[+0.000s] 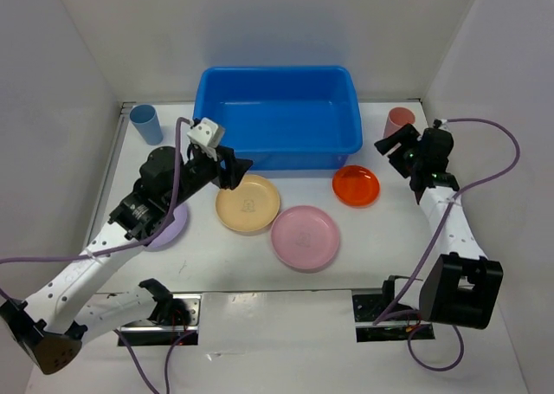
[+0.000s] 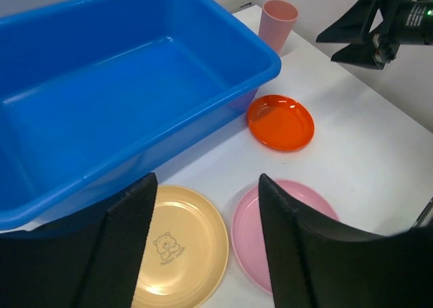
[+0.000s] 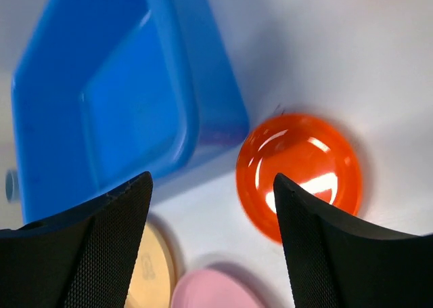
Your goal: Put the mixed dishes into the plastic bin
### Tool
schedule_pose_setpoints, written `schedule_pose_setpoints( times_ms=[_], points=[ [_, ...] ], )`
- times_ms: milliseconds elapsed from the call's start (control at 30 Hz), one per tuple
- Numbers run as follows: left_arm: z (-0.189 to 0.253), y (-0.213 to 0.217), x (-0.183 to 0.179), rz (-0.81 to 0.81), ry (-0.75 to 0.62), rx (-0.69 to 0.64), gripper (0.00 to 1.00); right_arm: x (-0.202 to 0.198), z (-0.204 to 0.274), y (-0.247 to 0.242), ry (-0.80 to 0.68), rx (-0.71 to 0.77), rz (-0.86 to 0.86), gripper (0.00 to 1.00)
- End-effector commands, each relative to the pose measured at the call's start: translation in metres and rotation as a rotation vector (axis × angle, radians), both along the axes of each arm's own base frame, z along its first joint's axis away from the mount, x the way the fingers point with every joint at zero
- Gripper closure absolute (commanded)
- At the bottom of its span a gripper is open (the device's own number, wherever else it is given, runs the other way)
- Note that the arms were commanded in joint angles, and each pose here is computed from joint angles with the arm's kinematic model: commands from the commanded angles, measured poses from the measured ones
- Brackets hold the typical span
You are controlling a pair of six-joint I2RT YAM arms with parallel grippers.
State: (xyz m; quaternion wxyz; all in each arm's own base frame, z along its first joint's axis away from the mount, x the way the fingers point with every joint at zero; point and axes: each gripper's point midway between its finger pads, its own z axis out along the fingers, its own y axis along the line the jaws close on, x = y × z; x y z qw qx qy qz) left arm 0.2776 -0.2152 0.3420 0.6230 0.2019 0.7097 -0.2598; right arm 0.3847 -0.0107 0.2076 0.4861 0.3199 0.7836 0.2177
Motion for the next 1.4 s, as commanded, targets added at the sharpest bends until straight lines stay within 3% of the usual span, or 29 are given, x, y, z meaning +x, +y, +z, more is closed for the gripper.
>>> schedule_pose_setpoints(
  times_ms=[0, 200, 333, 433, 733, 1067, 1300, 1367],
  points=[
    [-0.006, -0.006, 0.004, -0.058, 0.043, -0.025, 0.30, -0.010, -0.007, 0.037, 0.034, -0.032, 0.167, 0.22],
    [-0.035, -0.013, 0.013, -0.158, 0.188, -0.041, 0.19, -0.042, -0.065, 0.078, 0.235, -0.029, 0.291, 0.19],
    [-0.034, -0.008, 0.014, -0.172, 0.197, -0.087, 0.19, -0.070, -0.105, 0.097, 0.371, -0.020, 0.350, 0.18],
    [-0.045, -0.003, 0.018, -0.167, 0.244, -0.111, 0.28, -0.089, -0.125, 0.116, 0.443, -0.022, 0.384, 0.18],
    [-0.053, 0.002, 0.021, -0.194, 0.303, -0.143, 0.29, -0.129, -0.178, 0.164, 0.626, -0.126, 0.485, 0.18],
    [-0.054, 0.016, 0.021, -0.171, 0.306, -0.152, 0.28, -0.164, -0.198, 0.173, 0.737, -0.173, 0.535, 0.51],
    [-0.054, 0.017, 0.022, -0.171, 0.302, -0.162, 0.28, -0.189, -0.185, 0.195, 0.764, -0.146, 0.567, 0.96],
    [-0.054, 0.017, 0.022, -0.171, 0.302, -0.163, 0.27, -0.194, -0.172, 0.201, 0.752, -0.141, 0.582, 0.99]
  ],
)
